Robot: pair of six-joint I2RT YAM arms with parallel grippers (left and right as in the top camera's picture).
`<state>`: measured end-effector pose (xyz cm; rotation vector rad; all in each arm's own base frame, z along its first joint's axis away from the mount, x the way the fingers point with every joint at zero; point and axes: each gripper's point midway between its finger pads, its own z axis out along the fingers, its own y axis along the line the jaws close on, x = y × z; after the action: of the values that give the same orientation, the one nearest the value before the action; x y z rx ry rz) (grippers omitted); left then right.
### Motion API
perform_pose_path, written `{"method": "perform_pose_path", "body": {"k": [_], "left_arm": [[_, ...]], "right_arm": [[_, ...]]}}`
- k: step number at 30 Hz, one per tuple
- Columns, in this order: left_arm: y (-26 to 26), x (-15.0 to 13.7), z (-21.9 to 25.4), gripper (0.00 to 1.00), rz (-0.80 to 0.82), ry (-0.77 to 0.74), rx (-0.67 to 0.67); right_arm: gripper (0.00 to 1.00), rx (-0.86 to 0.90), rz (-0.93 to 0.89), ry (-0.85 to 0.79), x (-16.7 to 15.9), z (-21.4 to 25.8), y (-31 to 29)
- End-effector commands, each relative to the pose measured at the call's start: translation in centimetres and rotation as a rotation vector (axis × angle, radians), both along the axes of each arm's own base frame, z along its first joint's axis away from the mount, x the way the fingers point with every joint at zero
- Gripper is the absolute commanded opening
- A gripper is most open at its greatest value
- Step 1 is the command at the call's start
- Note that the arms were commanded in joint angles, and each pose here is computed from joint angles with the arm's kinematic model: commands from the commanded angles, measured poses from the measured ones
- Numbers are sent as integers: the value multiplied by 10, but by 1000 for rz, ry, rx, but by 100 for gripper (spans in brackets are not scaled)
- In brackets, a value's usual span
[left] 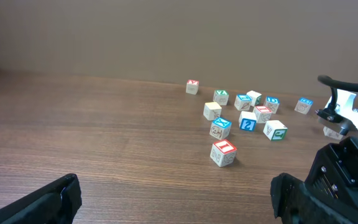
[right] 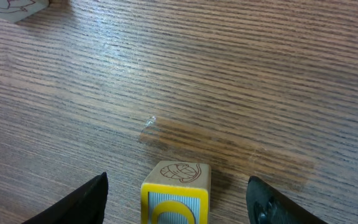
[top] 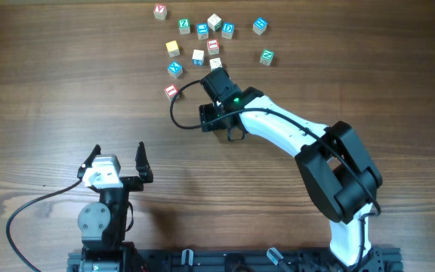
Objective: Form a circle
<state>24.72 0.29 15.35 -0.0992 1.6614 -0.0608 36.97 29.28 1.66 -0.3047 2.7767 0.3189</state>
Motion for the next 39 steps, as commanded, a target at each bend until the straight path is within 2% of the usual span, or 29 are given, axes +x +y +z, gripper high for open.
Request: {"method": "perform_pose_path", "body": {"k": [1,30,39], "left_arm": [[1,0,-1,100,5,2,16],[1,0,-1,100,5,2,16],[1,0,-1,100,5,2,16]], "right_arm": [[72,-20,-5,1,-2,-5,-2],[72,-20,-5,1,-2,-5,-2],[75,-20,-5,1,-2,-5,-2]]}}
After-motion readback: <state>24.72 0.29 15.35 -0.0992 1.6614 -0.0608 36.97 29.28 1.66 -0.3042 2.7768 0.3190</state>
